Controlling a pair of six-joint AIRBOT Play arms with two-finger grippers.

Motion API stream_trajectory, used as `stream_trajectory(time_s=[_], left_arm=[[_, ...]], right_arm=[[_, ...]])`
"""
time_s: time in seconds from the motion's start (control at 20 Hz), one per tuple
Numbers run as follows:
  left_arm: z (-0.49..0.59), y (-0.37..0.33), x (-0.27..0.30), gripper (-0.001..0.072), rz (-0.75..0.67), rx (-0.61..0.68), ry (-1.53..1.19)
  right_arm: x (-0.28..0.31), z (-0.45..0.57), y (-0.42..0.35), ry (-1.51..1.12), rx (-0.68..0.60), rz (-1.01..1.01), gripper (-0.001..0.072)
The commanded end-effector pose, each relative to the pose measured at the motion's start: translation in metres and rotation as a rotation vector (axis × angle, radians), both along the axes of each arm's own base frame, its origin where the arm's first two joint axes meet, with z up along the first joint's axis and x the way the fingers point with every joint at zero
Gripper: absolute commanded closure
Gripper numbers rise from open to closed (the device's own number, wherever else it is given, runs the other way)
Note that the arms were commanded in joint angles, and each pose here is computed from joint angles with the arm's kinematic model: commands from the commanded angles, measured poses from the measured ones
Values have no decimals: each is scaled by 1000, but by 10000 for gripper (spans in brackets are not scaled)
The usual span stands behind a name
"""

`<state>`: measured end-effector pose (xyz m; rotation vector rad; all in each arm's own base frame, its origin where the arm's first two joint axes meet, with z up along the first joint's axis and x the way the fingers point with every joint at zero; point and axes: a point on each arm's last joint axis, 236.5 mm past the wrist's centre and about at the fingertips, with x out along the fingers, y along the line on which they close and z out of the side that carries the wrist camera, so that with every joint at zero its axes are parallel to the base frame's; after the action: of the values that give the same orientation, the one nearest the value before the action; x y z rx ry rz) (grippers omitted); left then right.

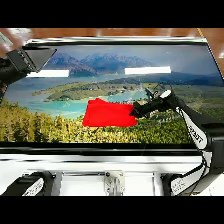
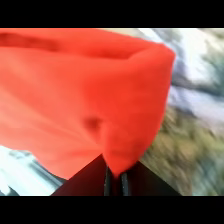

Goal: Fold the shirts.

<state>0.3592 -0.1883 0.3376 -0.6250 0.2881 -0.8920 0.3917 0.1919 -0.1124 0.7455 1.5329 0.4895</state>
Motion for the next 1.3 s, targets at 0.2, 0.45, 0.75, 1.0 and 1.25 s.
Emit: stream_trajectory(time_s=[0.2,0.45,0.75,1.0,1.25], left_arm=[[-1,-6,-1,666,-8,-12,20],[-4,-7,1,666,-11,-11,27],[-4,-20,-7,666,-50,-10,28],[-7,-31,-13,666,-77,7,26],[-11,-31,-12,666,-75,26,25]], right_arm=[[105,91,-125,-272,75,-283,655],[81,132,-299,-300,9,-564,654],[-88,86,-443,102,-303,-718,656],[-212,75,-475,302,-439,-940,656],[-251,33,-411,374,-321,-1070,656]])
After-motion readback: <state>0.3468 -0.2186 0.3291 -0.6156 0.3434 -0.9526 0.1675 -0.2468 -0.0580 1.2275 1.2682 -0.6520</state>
